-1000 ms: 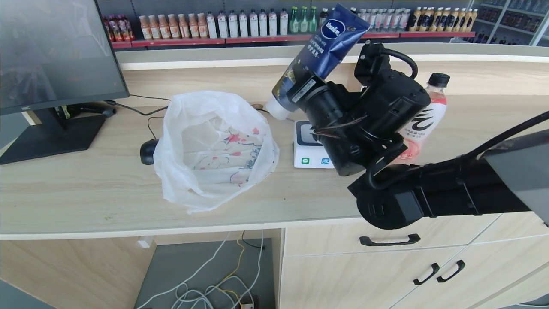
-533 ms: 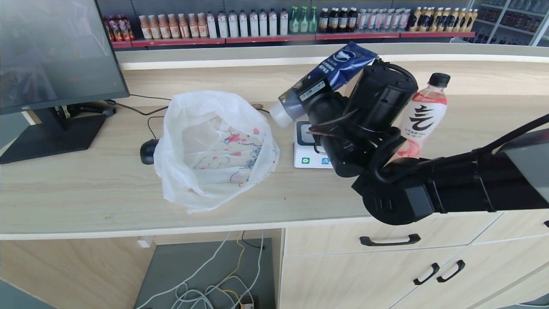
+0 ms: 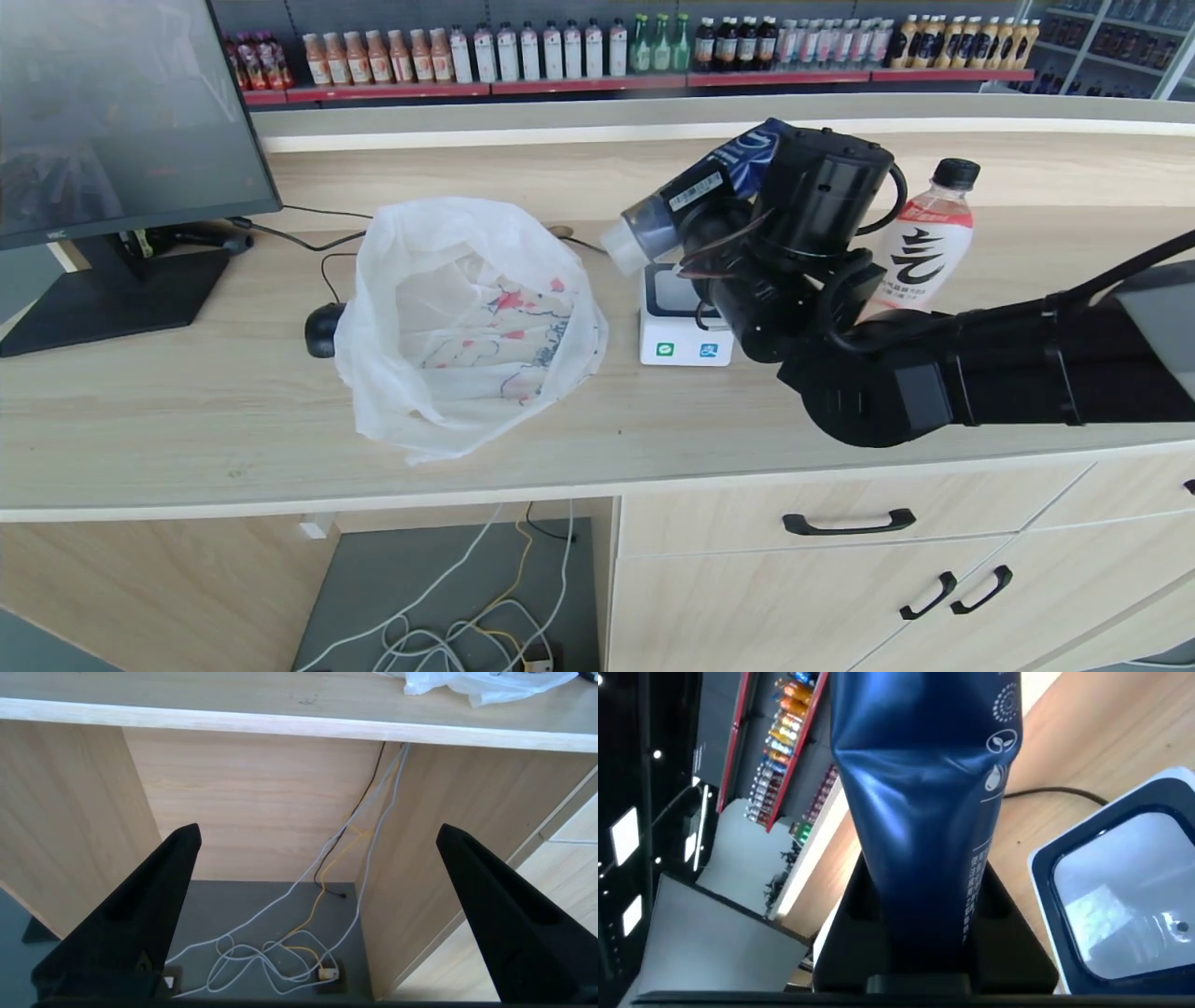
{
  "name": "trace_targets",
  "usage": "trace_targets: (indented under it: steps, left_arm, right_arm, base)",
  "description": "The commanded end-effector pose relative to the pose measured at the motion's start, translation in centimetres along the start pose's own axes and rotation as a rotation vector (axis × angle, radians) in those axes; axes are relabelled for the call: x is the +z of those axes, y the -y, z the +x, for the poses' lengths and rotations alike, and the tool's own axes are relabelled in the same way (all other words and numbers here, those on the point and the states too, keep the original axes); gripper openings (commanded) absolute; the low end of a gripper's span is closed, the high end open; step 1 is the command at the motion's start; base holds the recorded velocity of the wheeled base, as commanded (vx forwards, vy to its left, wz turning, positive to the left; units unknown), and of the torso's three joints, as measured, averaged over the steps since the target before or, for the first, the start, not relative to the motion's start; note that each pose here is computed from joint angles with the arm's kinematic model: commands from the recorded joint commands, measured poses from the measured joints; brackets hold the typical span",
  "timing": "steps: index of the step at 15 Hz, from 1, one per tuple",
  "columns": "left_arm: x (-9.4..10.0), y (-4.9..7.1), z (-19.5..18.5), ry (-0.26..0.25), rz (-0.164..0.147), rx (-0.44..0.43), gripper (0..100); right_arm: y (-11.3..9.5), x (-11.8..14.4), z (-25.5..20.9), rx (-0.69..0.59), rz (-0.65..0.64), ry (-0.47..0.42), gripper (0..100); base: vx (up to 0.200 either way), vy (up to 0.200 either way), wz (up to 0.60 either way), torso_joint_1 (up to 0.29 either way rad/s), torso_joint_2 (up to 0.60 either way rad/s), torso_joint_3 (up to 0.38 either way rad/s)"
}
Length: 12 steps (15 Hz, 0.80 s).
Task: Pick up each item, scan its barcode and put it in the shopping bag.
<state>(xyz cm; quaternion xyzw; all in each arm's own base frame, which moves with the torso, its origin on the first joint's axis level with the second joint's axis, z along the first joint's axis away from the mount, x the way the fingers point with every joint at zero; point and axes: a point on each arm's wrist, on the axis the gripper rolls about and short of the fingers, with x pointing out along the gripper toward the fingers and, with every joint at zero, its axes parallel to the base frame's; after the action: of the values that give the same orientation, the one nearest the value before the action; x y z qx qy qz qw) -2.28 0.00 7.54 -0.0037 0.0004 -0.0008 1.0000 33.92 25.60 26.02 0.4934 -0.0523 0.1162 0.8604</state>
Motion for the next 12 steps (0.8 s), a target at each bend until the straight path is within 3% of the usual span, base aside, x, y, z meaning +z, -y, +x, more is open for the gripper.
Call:
trace_targets:
  steps: [1, 8, 12]
  left_arm:
    - [0.0, 0.0, 0.0, 0.001, 0.000, 0.000, 100]
    - [0.0, 0.0, 0.0, -0.001, 0.000, 0.000, 100]
    - [0.0, 0.0, 0.0, -0.001, 0.000, 0.000, 100]
  right_arm:
    - [0.3, -0.2, 0.6, -0.012, -0.007, -0.001, 0]
    - [1.0, -0.9, 1.1, -0.058, 0.034, -0.033, 0]
    - [2.0, -0.5, 2.3, -0.069, 0.033, -0.007, 0]
  base:
    - [0.000, 0.000, 0.00, 0.000, 0.00, 0.000]
    - [0.000, 0.000, 0.00, 0.000, 0.00, 0.000]
    - [0.000, 0.000, 0.00, 0.000, 0.00, 0.000]
